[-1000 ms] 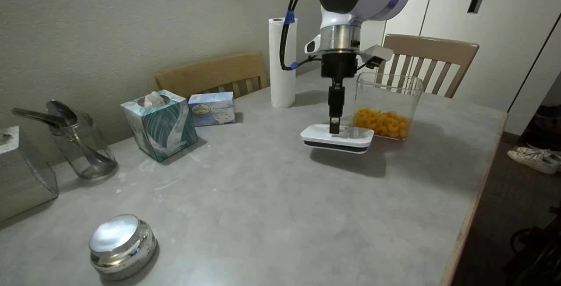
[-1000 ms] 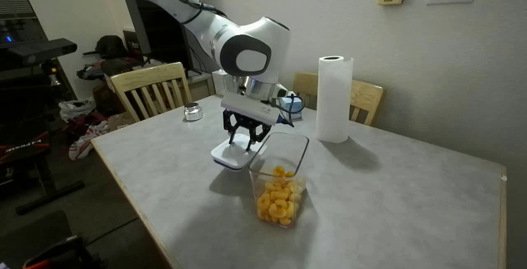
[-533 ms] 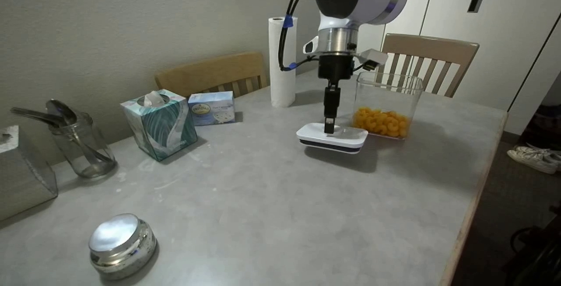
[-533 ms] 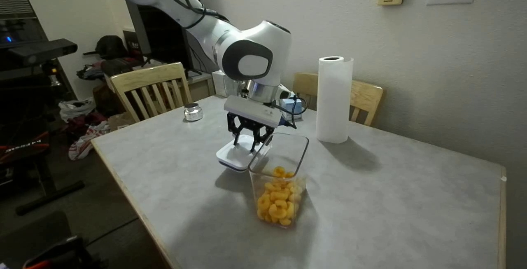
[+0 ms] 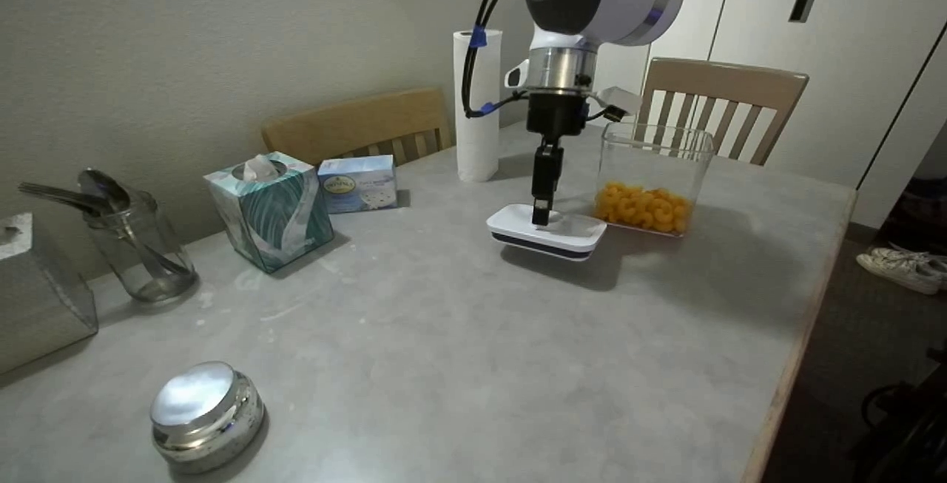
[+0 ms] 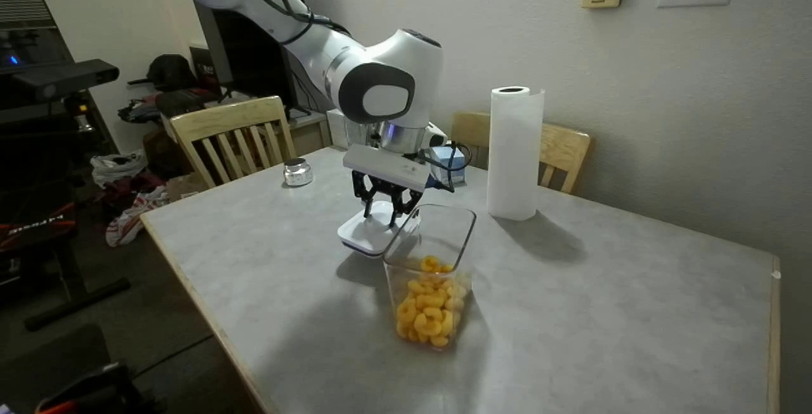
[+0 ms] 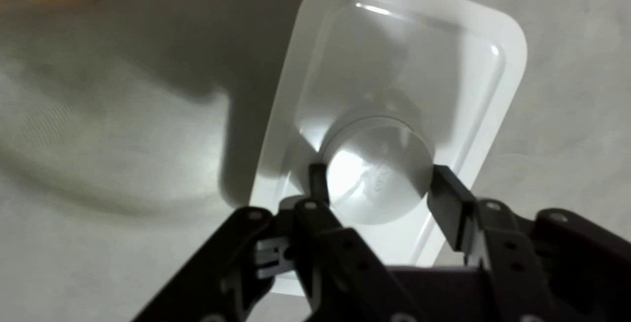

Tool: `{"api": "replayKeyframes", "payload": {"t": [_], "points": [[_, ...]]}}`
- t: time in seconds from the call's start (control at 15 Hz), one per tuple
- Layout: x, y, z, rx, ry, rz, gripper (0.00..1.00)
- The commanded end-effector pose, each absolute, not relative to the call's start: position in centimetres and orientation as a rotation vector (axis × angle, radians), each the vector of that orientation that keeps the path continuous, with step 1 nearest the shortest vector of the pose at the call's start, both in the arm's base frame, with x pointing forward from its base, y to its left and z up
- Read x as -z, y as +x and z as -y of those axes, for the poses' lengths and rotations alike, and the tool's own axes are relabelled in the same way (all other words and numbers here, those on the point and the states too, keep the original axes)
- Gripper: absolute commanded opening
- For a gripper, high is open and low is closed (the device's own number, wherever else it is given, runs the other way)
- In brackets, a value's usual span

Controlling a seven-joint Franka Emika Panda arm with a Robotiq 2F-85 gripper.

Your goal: Press down on the top of the white lid and remove it from the clear food container

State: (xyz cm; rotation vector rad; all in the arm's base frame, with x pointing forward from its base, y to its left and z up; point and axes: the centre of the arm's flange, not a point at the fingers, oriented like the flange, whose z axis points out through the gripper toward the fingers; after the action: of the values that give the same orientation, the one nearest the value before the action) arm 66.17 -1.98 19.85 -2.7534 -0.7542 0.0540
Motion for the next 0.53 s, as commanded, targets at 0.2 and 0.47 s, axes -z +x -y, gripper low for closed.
{"api": "replayKeyframes", "payload": {"t": [0.2, 0.47], "points": [[-17.9, 66.0, 1.0, -0.05, -2.732, 0.753, 0.28], [-17.1, 65.9, 0.6, -0.056, -2.72, 0.763, 0.28]]}}
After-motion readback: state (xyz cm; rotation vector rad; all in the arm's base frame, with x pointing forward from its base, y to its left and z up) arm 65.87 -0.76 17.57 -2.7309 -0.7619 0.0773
